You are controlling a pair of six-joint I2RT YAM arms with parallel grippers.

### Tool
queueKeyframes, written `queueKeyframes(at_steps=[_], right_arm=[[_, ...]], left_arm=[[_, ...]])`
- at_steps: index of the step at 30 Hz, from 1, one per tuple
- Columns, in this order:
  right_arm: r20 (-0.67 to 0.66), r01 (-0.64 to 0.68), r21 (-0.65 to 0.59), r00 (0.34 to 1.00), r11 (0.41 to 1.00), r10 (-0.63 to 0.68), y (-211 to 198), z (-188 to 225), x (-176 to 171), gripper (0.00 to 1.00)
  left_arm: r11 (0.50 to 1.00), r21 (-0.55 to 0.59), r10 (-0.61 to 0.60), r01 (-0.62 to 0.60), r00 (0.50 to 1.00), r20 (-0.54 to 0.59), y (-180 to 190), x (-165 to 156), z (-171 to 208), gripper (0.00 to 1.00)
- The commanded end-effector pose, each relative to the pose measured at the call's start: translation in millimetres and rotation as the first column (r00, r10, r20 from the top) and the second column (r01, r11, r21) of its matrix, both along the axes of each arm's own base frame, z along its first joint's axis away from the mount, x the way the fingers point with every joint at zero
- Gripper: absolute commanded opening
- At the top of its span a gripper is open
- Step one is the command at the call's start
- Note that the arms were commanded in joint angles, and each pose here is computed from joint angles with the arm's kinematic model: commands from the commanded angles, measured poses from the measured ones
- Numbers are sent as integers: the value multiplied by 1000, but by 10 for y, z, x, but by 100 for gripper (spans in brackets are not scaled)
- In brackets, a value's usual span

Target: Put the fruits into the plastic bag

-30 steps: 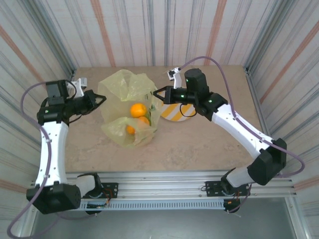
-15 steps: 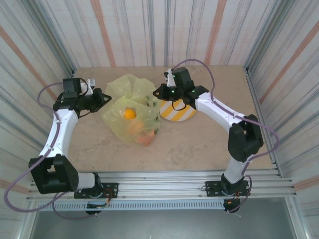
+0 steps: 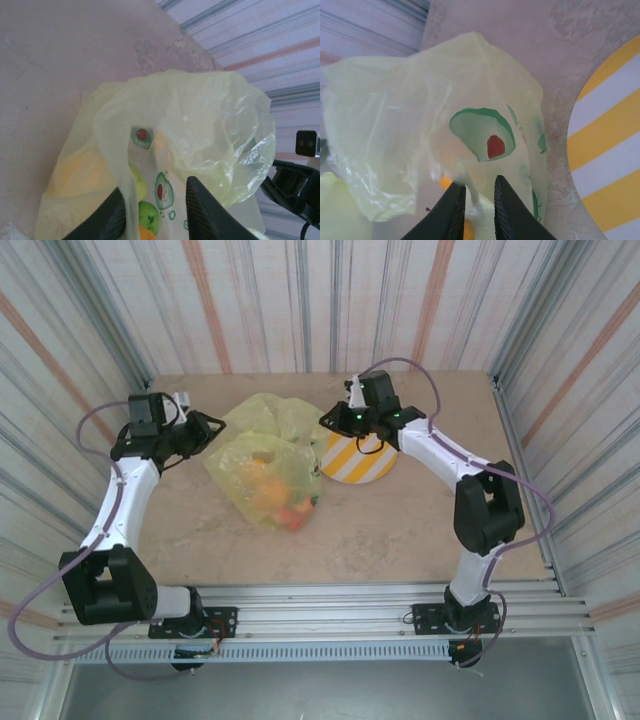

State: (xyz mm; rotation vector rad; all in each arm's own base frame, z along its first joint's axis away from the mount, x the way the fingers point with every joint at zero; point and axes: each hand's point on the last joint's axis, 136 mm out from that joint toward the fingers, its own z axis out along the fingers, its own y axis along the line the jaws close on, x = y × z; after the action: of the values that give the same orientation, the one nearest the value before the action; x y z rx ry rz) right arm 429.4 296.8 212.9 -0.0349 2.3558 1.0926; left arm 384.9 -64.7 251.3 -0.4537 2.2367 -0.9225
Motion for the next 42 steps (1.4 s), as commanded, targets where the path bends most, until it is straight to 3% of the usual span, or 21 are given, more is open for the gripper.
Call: queueKeyframes(at_steps=[1,3,5,10,18,26,32,36,39,42], right_arm=[[103,-17,54,995,998,12,-145,437,-71,28],[135,-25,69,991,997,16,-205,539,-114,37],[174,-29,67,985,997,17,-264,634,-159,43],[280,-4,5,960,1000,2,-459,816,-270,58],[380,204,-234,919,951,-104,-1104,650,-307,77],[406,460,-418,866,783,-292,-1992,190,-346,99],[418,593,-537,805,600,-421,-2604,-211,-501,99],[449,633,-580,773,513,-448,-2857,-404,-616,99],[465,646,-601,762,471,-451,-2983,-546,-638,99],[465,635,-614,771,469,-435,-3015,-697,-608,99]], left_arm=[[998,47,40,-45,994,97,132,-62,232,43],[994,75,66,-76,990,121,214,-98,276,62],[990,99,89,-103,986,138,289,-134,303,73],[983,115,119,-142,975,187,406,-234,419,82],[924,196,258,-328,913,316,749,-482,542,96],[787,252,466,-563,811,355,1184,-749,115,99],[645,318,598,-695,718,357,1524,-872,-570,99],[591,417,587,-691,722,366,1632,-893,-896,98],[590,463,544,-662,749,378,1616,-831,-1016,98],[599,516,472,-613,790,391,1526,-720,-1072,98]])
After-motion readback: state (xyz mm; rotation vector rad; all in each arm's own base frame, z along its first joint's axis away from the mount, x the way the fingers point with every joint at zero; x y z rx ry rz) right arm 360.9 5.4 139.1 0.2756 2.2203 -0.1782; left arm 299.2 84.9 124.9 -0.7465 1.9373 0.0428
